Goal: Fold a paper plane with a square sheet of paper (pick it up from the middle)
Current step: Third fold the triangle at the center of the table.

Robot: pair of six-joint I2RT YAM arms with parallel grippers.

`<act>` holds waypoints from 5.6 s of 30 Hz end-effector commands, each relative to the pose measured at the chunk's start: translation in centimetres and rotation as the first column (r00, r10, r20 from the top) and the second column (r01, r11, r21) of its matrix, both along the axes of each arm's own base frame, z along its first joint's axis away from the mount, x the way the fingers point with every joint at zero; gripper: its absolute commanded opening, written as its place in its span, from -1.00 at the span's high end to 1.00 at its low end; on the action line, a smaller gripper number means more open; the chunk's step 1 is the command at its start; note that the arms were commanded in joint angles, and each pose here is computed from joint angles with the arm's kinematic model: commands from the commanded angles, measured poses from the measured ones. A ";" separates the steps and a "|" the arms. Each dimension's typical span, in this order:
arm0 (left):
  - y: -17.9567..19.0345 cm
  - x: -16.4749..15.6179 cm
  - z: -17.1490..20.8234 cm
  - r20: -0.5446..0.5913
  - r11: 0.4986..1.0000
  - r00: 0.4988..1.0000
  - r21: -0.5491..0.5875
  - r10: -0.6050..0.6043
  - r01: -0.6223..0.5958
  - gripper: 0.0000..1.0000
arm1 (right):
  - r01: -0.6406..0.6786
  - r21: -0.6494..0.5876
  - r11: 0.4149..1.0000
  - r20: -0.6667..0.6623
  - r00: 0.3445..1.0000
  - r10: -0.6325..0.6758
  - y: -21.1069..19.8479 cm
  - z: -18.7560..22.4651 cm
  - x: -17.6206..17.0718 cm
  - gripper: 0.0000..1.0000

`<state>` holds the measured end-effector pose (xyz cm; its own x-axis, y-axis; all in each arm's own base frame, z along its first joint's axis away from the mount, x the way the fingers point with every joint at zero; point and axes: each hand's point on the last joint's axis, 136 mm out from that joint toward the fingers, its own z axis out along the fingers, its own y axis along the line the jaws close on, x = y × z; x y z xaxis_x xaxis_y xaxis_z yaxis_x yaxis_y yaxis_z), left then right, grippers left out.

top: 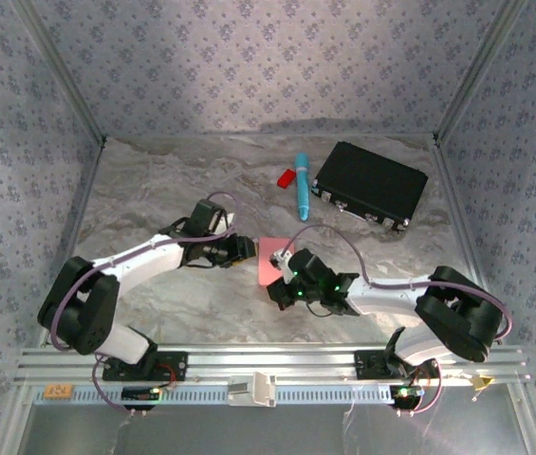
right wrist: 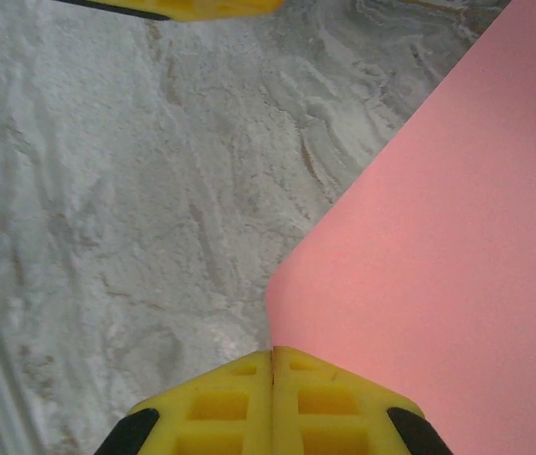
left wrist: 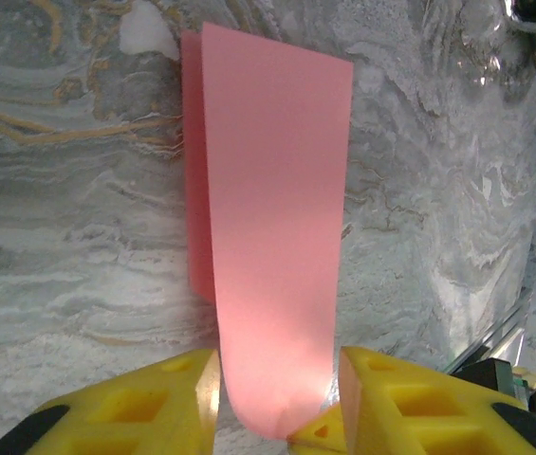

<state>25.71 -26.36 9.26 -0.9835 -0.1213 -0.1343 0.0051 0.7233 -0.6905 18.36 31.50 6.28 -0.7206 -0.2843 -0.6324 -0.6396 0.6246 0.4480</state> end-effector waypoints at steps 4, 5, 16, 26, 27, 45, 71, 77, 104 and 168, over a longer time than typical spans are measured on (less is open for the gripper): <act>-2.2 1.4 1.3 0.016 0.995 0.997 -0.061 -0.077 0.077 0.45 | -0.058 0.130 0.990 -0.122 0.990 0.074 1.6 1.4 -1.3 0.97; -2.5 1.5 1.3 0.013 0.994 0.996 -0.069 -0.085 0.086 0.48 | -0.065 0.139 0.988 -0.125 0.989 0.082 1.7 1.5 -1.5 0.97; -5.1 2.2 -2.6 -0.064 0.983 0.981 -0.033 -0.182 0.181 0.76 | -0.058 0.150 0.987 -0.153 0.985 0.082 2.1 0.6 -1.5 0.97; -4.6 2.1 -7.8 -0.147 0.974 0.968 0.075 -0.202 0.215 0.80 | -0.038 0.138 0.990 -0.168 0.984 0.061 1.7 -0.1 -1.0 0.97; -4.3 1.9 -8.3 -0.153 0.971 0.967 0.094 -0.203 0.218 0.80 | -0.031 0.137 0.990 -0.168 0.984 0.054 1.6 -0.1 -0.9 0.97; -3.1 1.1 -9.3 -0.173 0.968 0.968 0.140 -0.183 0.208 0.85 | 0.115 0.007 0.993 -0.163 0.980 -0.112 -2.4 -2.5 2.2 0.96; -2.7 1.0 -8.5 -0.152 0.973 0.977 0.153 -0.152 0.175 0.86 | 0.137 -0.062 0.989 -0.170 0.975 -0.146 -3.3 -3.3 2.4 0.95; -2.7 0.9 -8.6 -0.157 0.973 0.976 0.152 -0.151 0.175 0.86 | 0.144 -0.062 0.988 -0.152 0.977 -0.152 -3.2 -3.1 3.0 0.95; -2.7 0.9 -8.9 -0.164 0.972 0.975 0.156 -0.152 0.177 0.87 | 0.149 -0.073 0.986 -0.154 0.975 -0.159 -3.2 -3.7 3.6 0.93; -5.4 -4.7 -4.0 -0.061 0.979 0.989 -0.165 -0.132 0.121 0.92 | 0.153 -0.114 0.982 -0.199 0.964 -0.174 -5.0 -5.6 3.1 0.94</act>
<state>21.34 -31.37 5.22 -0.9986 -0.0272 -0.0444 0.0181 0.6179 -0.7860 22.18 27.72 2.23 -0.8538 -0.1884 -0.4854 -0.4528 0.7287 0.5137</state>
